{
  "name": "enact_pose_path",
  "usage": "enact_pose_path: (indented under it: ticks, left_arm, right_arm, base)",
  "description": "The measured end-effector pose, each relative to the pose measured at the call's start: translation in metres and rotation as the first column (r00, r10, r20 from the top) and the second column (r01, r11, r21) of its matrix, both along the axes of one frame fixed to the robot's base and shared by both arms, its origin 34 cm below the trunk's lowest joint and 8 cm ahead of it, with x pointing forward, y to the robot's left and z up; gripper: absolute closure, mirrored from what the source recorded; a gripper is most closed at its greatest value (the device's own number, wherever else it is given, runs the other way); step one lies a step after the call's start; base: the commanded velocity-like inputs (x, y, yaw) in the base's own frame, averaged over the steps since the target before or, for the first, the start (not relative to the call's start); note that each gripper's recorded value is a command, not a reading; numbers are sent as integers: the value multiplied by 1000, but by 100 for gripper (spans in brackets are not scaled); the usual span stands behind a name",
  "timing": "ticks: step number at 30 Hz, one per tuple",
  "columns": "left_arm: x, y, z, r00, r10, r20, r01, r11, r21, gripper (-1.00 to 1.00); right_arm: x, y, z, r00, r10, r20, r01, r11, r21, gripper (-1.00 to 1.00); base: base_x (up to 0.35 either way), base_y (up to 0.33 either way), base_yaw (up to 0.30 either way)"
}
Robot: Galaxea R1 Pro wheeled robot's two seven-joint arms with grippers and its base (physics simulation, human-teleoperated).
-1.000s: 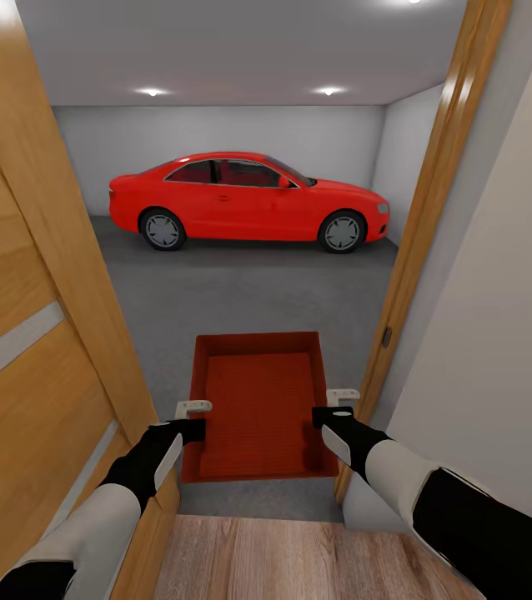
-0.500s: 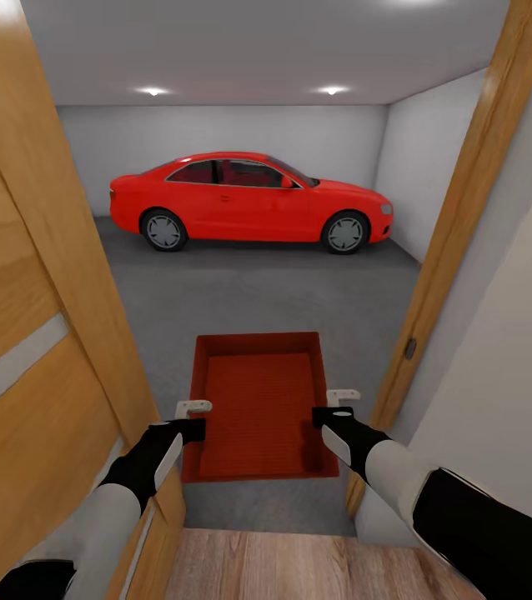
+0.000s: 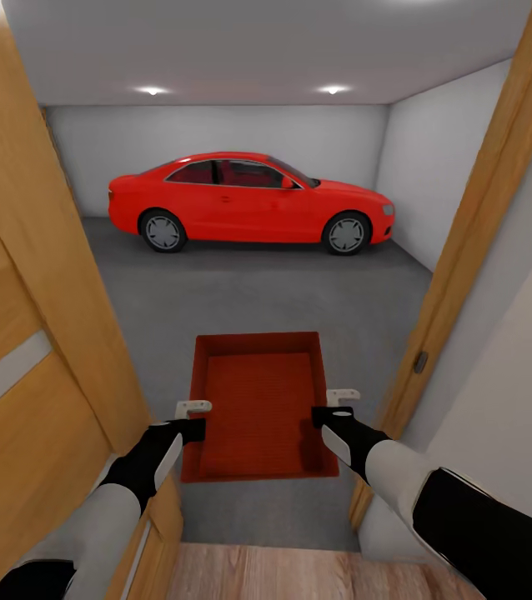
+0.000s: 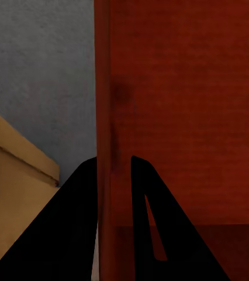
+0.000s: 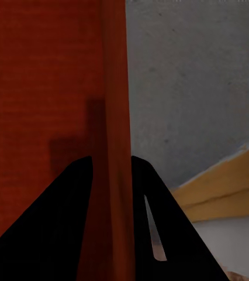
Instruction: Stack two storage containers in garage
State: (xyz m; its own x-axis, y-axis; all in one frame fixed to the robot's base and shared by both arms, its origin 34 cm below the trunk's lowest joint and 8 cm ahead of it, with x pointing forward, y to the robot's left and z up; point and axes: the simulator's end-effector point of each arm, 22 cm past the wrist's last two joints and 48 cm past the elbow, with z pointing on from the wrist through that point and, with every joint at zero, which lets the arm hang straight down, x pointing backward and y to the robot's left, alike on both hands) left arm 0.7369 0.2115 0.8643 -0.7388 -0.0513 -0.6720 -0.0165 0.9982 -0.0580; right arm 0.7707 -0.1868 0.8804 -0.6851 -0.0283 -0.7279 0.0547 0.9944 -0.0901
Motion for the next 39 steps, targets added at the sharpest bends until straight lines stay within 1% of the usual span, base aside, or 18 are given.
enact_pose_path:
  ticks: [39]
  left_arm:
    - [0,-1,0,1000,0,2,0,1000,1,100]
  right_arm:
    - [0,-1,0,1000,-1,2,1,1000,2,100]
  base:
    - [321,0,0]
